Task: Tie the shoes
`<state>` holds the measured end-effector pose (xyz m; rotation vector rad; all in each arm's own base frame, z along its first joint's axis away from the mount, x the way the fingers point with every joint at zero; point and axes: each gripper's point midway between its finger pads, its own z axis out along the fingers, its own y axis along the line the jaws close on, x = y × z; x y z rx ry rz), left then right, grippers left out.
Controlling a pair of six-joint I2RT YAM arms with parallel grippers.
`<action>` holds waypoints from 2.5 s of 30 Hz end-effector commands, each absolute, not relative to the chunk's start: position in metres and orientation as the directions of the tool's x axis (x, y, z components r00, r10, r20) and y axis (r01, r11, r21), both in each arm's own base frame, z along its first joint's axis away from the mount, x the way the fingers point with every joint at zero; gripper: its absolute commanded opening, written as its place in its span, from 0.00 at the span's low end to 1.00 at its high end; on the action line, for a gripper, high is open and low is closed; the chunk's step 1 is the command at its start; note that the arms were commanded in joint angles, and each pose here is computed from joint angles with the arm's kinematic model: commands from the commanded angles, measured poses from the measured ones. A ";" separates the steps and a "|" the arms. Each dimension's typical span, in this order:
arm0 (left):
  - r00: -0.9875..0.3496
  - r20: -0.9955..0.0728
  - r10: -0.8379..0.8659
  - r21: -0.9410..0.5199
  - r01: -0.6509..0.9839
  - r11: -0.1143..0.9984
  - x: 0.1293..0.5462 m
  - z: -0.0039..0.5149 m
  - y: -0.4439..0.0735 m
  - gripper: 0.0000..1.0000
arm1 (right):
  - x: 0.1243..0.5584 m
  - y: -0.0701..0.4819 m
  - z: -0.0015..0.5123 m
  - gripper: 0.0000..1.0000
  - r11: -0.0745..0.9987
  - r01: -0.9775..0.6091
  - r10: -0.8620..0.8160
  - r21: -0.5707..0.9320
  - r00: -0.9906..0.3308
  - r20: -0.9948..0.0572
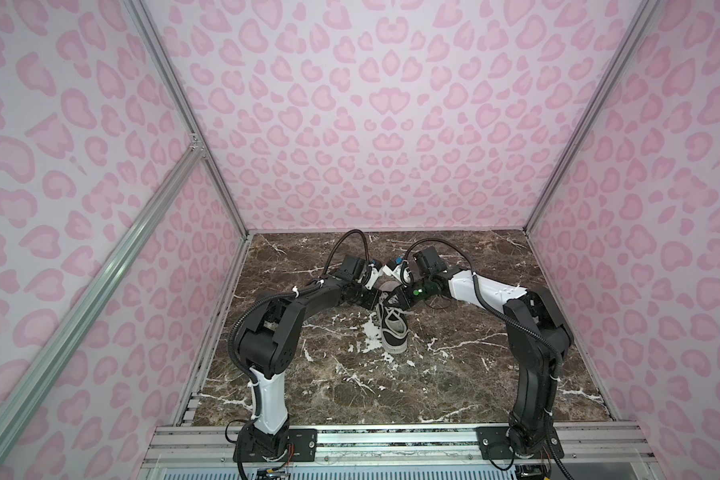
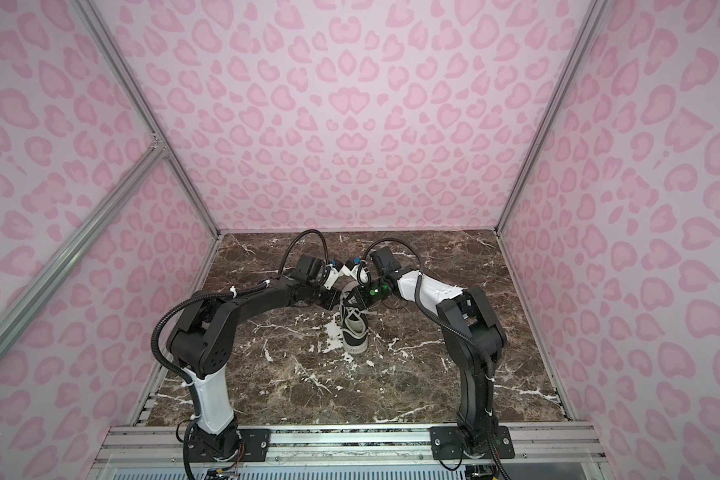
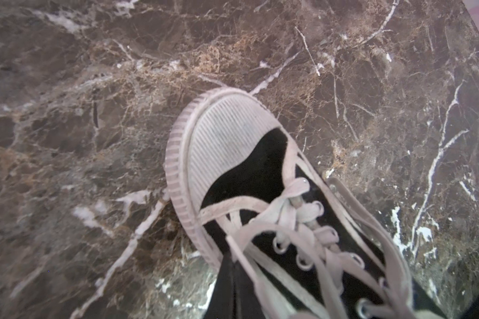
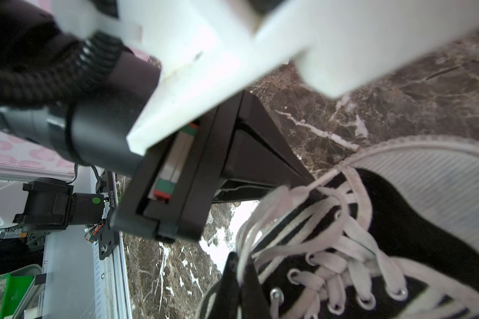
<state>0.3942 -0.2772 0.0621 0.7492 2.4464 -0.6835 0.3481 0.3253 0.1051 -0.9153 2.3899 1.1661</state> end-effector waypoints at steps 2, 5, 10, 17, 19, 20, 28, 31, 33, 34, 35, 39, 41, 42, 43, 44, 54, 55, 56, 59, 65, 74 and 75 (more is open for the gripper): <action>-0.710 -0.596 0.375 -0.320 0.639 0.700 0.403 0.072 -0.285 0.04 | 0.340 0.327 0.100 0.00 0.441 -0.687 -0.444 0.577 -0.726 -0.525; -0.710 -0.598 0.373 -0.334 0.644 0.688 0.406 0.074 -0.290 0.04 | 0.337 0.330 0.097 0.00 0.440 -0.693 -0.461 0.571 -0.720 -0.519; -0.701 -0.620 0.354 -0.352 0.651 0.673 0.416 0.083 -0.299 0.04 | 0.334 0.333 0.094 0.00 0.449 -0.697 -0.467 0.559 -0.717 -0.518; -0.702 -0.625 0.343 -0.383 0.658 0.648 0.421 0.086 -0.306 0.04 | 0.330 0.335 0.099 0.01 0.434 -0.718 -0.429 0.543 -0.695 -0.576; -0.701 -0.624 0.346 -0.393 0.664 0.637 0.421 0.087 -0.309 0.04 | 0.330 0.334 0.098 0.03 0.439 -0.719 -0.432 0.538 -0.694 -0.576; -0.702 -0.623 0.345 -0.397 0.664 0.634 0.421 0.086 -0.309 0.03 | 0.330 0.334 0.097 0.03 0.439 -0.720 -0.433 0.537 -0.693 -0.576; -0.698 -0.628 0.345 -0.414 0.674 0.612 0.417 0.088 -0.312 0.04 | 0.330 0.333 0.104 0.41 0.449 -0.729 -0.432 0.517 -0.683 -0.589; -0.697 -0.626 0.349 -0.412 0.676 0.611 0.416 0.087 -0.312 0.04 | 0.333 0.327 0.113 0.51 0.463 -0.718 -0.395 0.520 -0.692 -0.604; -0.697 -0.624 0.353 -0.411 0.677 0.610 0.415 0.087 -0.312 0.04 | 0.335 0.321 0.117 0.53 0.477 -0.707 -0.376 0.522 -0.701 -0.606; -0.695 -0.625 0.355 -0.409 0.679 0.610 0.415 0.087 -0.312 0.04 | 0.335 0.317 0.117 0.54 0.486 -0.700 -0.368 0.524 -0.708 -0.603; -0.694 -0.624 0.359 -0.408 0.681 0.608 0.415 0.087 -0.312 0.04 | 0.336 0.315 0.117 0.55 0.493 -0.694 -0.362 0.525 -0.712 -0.601; -0.680 -0.631 0.373 -0.391 0.694 0.605 0.414 0.091 -0.313 0.04 | 0.335 0.304 0.119 0.57 0.512 -0.681 -0.346 0.524 -0.722 -0.600; -0.674 -0.630 0.385 -0.379 0.700 0.605 0.414 0.091 -0.313 0.05 | 0.337 0.299 0.124 0.58 0.516 -0.674 -0.321 0.529 -0.725 -0.610; -0.672 -0.630 0.389 -0.375 0.702 0.605 0.414 0.091 -0.312 0.05 | 0.337 0.297 0.126 0.58 0.514 -0.674 -0.310 0.530 -0.722 -0.618; -0.672 -0.629 0.391 -0.375 0.703 0.605 0.414 0.091 -0.313 0.05 | 0.337 0.295 0.129 0.58 0.513 -0.677 -0.302 0.527 -0.718 -0.628; -0.670 -0.629 0.394 -0.374 0.705 0.603 0.414 0.091 -0.313 0.05 | 0.337 0.294 0.131 0.58 0.511 -0.678 -0.292 0.529 -0.715 -0.635; -0.667 -0.625 0.406 -0.365 0.709 0.603 0.413 0.091 -0.310 0.05 | 0.336 0.315 0.125 0.58 0.440 -0.660 -0.276 0.609 -0.745 -0.607; -0.669 -0.622 0.406 -0.368 0.708 0.603 0.412 0.091 -0.311 0.05 | 0.334 0.320 0.126 0.58 0.431 -0.663 -0.285 0.612 -0.744 -0.605; -0.672 -0.621 0.405 -0.370 0.706 0.603 0.412 0.091 -0.310 0.05 | 0.333 0.323 0.127 0.58 0.424 -0.668 -0.292 0.612 -0.740 -0.606; -0.676 -0.619 0.399 -0.380 0.702 0.602 0.413 0.091 -0.310 0.05 | 0.328 0.333 0.133 0.58 0.387 -0.682 -0.292 0.620 -0.729 -0.619; -0.682 -0.617 0.392 -0.396 0.700 0.595 0.415 0.092 -0.310 0.05 | 0.309 0.342 0.134 0.56 0.348 -0.701 -0.334 0.622 -0.713 -0.617; -0.679 -0.621 0.390 -0.409 0.706 0.578 0.415 0.094 -0.315 0.05 | 0.290 0.346 0.132 0.56 0.360 -0.732 -0.435 0.579 -0.680 -0.590; -0.677 -0.623 0.393 -0.408 0.709 0.575 0.415 0.095 -0.316 0.05 | 0.294 0.342 0.134 0.56 0.376 -0.733 -0.424 0.567 -0.680 -0.598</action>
